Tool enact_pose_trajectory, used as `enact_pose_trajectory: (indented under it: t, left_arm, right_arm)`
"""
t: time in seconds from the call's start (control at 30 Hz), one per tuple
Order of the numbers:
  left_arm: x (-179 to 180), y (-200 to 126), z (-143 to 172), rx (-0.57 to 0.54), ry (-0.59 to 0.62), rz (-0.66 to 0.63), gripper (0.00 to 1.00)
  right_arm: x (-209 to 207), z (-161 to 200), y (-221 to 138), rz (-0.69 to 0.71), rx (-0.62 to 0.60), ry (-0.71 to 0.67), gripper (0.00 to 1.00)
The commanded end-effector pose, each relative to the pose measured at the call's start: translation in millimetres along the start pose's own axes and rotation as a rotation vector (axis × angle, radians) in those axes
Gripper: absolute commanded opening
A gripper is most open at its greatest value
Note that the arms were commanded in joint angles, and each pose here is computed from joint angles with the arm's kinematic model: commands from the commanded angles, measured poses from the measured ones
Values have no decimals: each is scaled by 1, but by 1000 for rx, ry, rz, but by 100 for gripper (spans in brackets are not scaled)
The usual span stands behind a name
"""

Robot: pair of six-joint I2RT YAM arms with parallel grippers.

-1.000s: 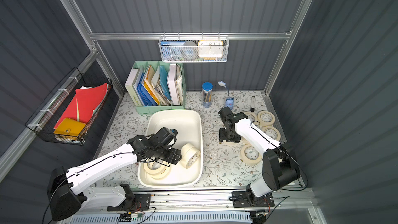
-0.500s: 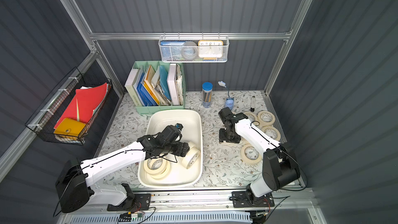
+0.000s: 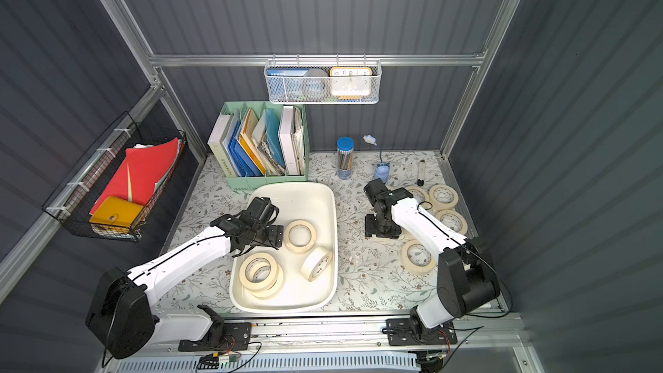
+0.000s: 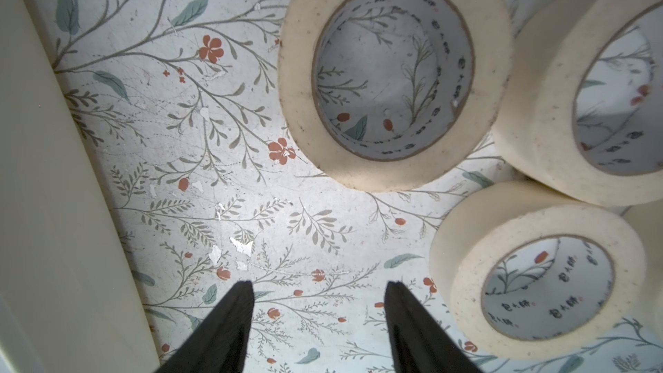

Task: Take out the art tape in the storage box
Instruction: Adjust the art tape in the storage box, then pick up the art tape from the storage box.

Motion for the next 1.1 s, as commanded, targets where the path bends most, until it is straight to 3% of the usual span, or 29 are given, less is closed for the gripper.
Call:
enact_pose_trajectory:
  t: [0.0,0.33,0.57,0.63,0.73,0.9,1.07]
  left_arm:
    - [-6,-18,-20,-53,25,48,88]
    - [-27,36,-21,11,38,115,88]
    - [-36,79,-25,79,34,116,82]
    - [-34,88,-24,87,26,107,75]
    - [-33,95,-22,105,13,109,57]
    - [-31,87,-32,79,-8,89,28]
    - [-24,47,-66,-38,-17,51,21]
  right_arm:
    - [1,1,0,2,0,-16,64]
    - [0,5,-8,-14,-4,-15,64]
    - [12,12,-41,-75,-76,-56,64]
    - [18,15,-53,-101,-104,-75,64]
    - [30,19,-71,-155,-139,-99,64]
    - [65,30,-87,-211,-159,-149,64]
    - [114,35,-94,-255,-177,-213,64]
Point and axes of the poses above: each gripper's point midway between its finger pads, its own y axis out along the fingers, its own x axis along the line the jaws close on, z = x × y, the point moved 5 cm from there along -y, back along the fingers, and after that the axes turned 7 degrees about y, right-handed, at the moved point
